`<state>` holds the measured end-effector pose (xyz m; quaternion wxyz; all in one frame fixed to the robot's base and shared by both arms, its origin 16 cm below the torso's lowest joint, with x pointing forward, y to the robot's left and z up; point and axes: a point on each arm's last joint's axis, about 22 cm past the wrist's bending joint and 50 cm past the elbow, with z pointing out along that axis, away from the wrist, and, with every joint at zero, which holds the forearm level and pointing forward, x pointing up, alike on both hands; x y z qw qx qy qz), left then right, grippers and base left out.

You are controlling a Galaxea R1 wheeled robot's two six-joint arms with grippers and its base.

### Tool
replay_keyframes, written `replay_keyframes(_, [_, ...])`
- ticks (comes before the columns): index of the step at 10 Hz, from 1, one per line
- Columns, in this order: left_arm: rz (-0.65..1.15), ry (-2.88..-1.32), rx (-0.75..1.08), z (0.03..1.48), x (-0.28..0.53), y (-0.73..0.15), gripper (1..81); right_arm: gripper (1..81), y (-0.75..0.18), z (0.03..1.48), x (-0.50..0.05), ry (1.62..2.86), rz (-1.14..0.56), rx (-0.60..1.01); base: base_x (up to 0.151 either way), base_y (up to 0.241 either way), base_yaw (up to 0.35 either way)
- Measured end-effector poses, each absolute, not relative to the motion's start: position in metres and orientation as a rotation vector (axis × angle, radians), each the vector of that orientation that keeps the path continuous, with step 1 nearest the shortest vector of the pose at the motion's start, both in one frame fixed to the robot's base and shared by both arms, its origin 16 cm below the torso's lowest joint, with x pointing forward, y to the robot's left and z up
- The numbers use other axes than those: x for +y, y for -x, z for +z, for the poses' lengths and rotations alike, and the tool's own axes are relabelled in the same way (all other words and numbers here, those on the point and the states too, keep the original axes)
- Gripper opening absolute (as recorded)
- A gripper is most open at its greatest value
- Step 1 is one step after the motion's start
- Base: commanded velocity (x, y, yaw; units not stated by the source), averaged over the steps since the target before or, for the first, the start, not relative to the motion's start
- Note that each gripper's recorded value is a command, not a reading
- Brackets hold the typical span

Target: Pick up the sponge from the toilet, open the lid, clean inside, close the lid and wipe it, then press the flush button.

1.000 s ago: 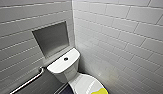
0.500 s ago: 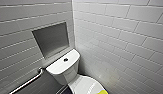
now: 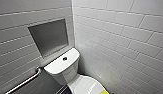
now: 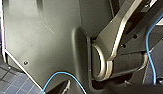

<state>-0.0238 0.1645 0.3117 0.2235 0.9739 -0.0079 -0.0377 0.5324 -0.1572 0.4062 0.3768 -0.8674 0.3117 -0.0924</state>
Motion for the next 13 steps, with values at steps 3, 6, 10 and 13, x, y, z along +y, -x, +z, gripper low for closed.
replay_keyframes(3, [-0.089, -2.691, -0.022, 0.302, 0.165, 0.015, 81.1, 81.1, -0.556, 0.406, -0.163, 2.194, -0.249, 0.853, 0.000, 0.000, 0.000])
replay_keyframes(6, [-0.089, -2.690, -0.021, 0.302, 0.165, 0.015, 81.1, 81.1, -0.550, 0.391, -0.160, 2.199, -0.204, 0.921, 0.000, 0.000, 0.000])
replay_keyframes(10, [-0.087, -2.688, -0.020, 0.301, 0.163, 0.014, 81.1, 81.1, -0.553, 0.379, -0.165, 2.215, -0.138, 0.992, 0.000, 0.000, 0.000])
replay_keyframes(13, [-0.041, -2.690, -0.031, 0.277, 0.163, -0.004, 81.1, 81.1, -0.579, 0.374, -0.163, 2.215, -0.152, 0.987, 0.000, 0.000, 0.000])
